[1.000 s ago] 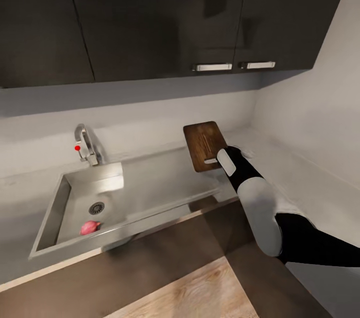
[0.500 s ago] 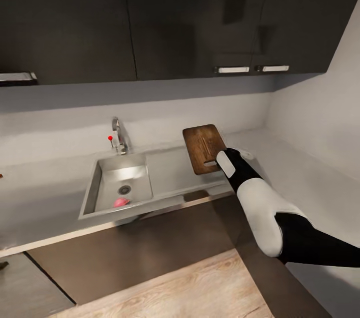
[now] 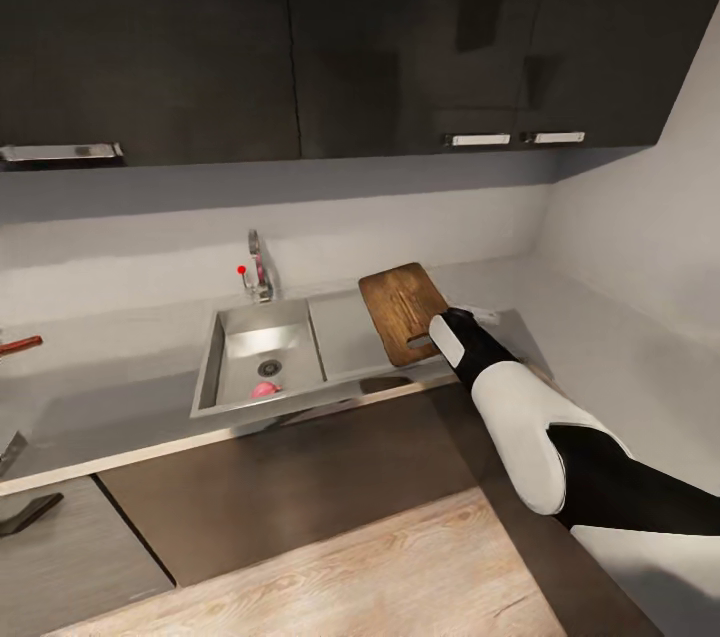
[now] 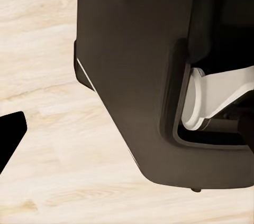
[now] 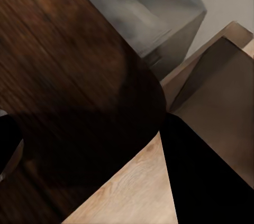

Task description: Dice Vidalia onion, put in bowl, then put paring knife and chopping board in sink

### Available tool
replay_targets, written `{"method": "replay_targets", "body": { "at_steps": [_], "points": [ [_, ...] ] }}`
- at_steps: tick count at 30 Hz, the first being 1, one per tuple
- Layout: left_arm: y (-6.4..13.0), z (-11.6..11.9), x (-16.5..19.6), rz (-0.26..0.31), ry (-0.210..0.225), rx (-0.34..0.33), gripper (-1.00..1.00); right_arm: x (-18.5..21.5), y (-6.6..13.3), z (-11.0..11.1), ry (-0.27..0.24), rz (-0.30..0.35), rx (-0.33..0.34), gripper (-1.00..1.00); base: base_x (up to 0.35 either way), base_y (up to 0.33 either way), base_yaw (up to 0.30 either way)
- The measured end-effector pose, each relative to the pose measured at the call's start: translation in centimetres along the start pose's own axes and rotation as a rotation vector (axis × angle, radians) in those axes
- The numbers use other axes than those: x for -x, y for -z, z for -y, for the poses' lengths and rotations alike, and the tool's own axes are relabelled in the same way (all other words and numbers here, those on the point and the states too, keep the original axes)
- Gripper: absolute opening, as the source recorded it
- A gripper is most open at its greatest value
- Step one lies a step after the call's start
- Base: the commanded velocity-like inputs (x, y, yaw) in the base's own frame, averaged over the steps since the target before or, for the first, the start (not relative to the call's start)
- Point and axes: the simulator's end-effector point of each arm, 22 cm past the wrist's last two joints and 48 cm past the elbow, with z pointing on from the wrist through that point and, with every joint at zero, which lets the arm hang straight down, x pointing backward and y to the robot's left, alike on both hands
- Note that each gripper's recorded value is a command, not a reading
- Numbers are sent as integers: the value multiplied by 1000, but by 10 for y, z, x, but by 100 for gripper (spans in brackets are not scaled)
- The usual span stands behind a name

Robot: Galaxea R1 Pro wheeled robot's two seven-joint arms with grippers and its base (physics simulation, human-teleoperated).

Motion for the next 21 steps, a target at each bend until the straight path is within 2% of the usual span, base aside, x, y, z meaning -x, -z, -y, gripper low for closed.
{"method": "replay_targets", "body": {
  "at_steps": [21],
  "points": [
    [0, 0, 0, 0, 0, 0, 100, -11, -3, -5, 19, -23, 19, -100, -1, 227, 0]
  ]
}}
